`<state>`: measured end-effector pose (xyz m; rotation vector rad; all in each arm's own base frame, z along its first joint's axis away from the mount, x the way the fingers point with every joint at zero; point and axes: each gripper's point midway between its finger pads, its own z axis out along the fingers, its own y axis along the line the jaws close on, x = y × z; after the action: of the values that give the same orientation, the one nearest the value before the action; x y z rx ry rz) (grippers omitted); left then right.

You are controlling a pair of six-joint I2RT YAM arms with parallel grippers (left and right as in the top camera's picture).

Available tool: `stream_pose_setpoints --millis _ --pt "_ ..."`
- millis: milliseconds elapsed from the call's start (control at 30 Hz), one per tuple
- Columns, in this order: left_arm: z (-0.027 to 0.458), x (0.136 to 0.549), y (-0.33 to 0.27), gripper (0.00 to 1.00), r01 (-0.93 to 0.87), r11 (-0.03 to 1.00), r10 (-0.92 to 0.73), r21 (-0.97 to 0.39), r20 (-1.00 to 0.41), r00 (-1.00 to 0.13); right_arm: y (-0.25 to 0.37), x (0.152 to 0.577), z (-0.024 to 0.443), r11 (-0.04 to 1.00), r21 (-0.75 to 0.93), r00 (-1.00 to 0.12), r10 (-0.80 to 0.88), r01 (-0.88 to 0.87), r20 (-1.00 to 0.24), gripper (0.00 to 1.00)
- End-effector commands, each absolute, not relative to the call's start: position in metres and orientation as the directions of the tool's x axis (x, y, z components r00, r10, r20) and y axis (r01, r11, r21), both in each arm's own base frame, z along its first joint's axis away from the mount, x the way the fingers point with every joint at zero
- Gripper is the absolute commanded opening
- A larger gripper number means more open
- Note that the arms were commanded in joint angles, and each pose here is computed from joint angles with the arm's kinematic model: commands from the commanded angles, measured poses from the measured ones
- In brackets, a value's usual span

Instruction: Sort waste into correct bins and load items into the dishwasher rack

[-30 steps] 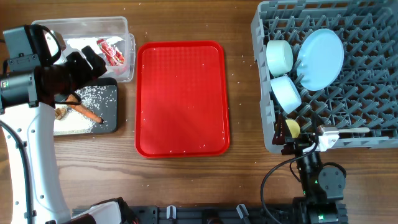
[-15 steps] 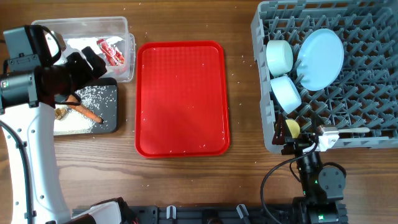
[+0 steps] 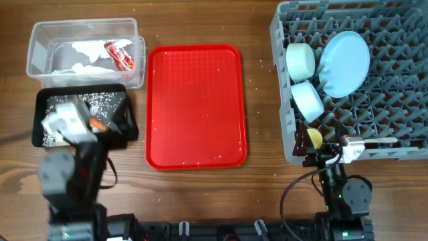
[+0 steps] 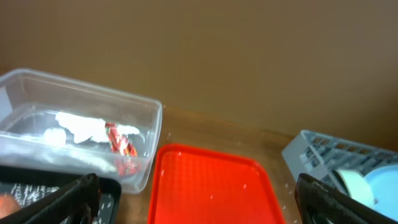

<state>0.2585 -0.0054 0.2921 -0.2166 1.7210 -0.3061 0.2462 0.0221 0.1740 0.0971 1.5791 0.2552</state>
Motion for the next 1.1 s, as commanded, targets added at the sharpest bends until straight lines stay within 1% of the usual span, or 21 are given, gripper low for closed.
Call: stream_pose_setpoints --millis 0,133,233,400,567,667,767,1067 --pt "0.261 0.245 -0.007 1.00 0.050 0.953 -0.294 -0.300 -0.951 -0.098 0.019 0.246 0.176 0.968 0.237 -0.014 0.236 -0.082 -0.972 1.00" --pt "0.226 0.244 -0.007 1.00 0.068 0.940 -0.332 -0.334 -0.943 -0.041 0.019 0.246 0.176 0.968 0.237 -0.014 0.236 -0.082 -0.972 1.00" --pt "0.210 0.246 -0.010 1.00 0.083 0.940 -0.330 -0.331 -0.944 -0.022 0.019 0.246 0.176 0.968 0.236 -0.013 0.236 -0.082 -0.972 1.00" --pt "0.201 0.244 -0.005 1.00 0.062 0.942 -0.330 -0.329 -0.944 0.002 0.019 0.246 0.176 0.968 0.237 -0.014 0.236 -0.082 -0.972 1.00" --pt "0.190 0.243 -0.008 1.00 0.070 0.942 -0.330 -0.329 -0.944 -0.001 0.019 0.246 0.176 0.968 0.237 -0.014 0.236 -0.082 -0.972 1.00" --pt "0.177 0.245 -0.010 1.00 0.068 0.940 -0.332 -0.333 -0.943 -0.030 0.019 0.246 0.176 0.968 0.237 -0.014 0.236 -0.082 -0.972 1.00" --pt "0.159 0.246 -0.011 1.00 0.055 0.939 -0.333 -0.338 -0.939 -0.089 0.019 0.246 0.176 0.968 0.237 -0.013 0.237 -0.082 -0.972 1.00" --pt "0.159 0.246 -0.011 1.00 0.055 0.940 -0.333 -0.338 -0.939 -0.087 0.019 0.246 0.176 0.968 0.237 -0.014 0.236 -0.082 -0.972 1.00"
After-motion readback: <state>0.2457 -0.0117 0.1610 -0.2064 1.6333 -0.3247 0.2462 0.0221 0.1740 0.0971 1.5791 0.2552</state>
